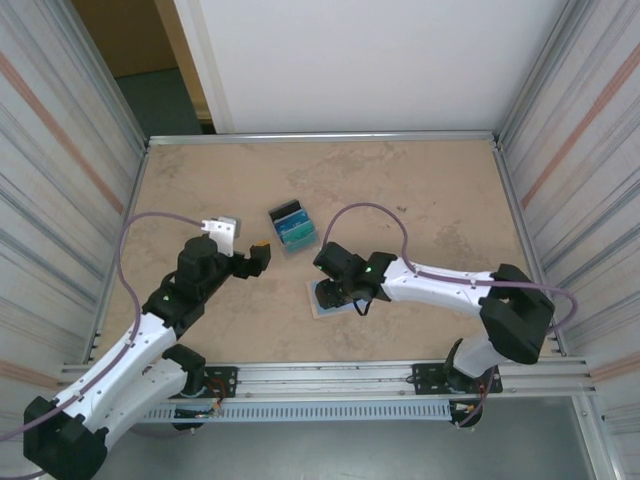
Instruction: Take the credit cards out of the card holder
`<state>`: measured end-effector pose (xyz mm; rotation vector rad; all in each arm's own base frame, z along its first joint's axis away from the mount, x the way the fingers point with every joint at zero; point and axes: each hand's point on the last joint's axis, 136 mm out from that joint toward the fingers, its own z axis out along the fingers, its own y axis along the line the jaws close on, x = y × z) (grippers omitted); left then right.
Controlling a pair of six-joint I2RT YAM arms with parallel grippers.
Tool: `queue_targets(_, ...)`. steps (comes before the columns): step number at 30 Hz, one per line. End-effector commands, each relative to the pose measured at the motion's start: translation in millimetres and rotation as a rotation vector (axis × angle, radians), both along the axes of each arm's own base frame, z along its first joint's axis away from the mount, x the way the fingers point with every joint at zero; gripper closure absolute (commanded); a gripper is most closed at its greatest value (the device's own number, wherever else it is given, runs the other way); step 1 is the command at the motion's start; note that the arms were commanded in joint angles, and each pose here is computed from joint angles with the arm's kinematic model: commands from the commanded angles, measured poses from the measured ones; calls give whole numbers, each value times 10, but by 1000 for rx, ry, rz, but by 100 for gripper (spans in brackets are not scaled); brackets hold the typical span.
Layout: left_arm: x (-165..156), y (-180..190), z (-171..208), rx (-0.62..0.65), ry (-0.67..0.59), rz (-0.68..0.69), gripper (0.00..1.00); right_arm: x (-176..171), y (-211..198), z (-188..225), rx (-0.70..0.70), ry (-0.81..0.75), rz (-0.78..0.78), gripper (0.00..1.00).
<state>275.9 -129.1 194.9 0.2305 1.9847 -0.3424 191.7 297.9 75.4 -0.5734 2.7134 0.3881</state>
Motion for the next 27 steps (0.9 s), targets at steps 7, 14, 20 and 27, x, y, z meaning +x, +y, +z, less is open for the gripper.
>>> queue_targets(7,27,90,-91,-2,32,72,1,47,51,-169,-94,12,11,53)
queue_targets(14,37,96,-164,2,54,81,1,25,121,-321,-122,36,28,50)
queue_targets(20,34,105,-194,5,65,87,1,6,113,-418,-152,44,30,45)
queue_targets(27,38,102,-222,11,73,87,1,-20,70,-497,-163,55,22,43)
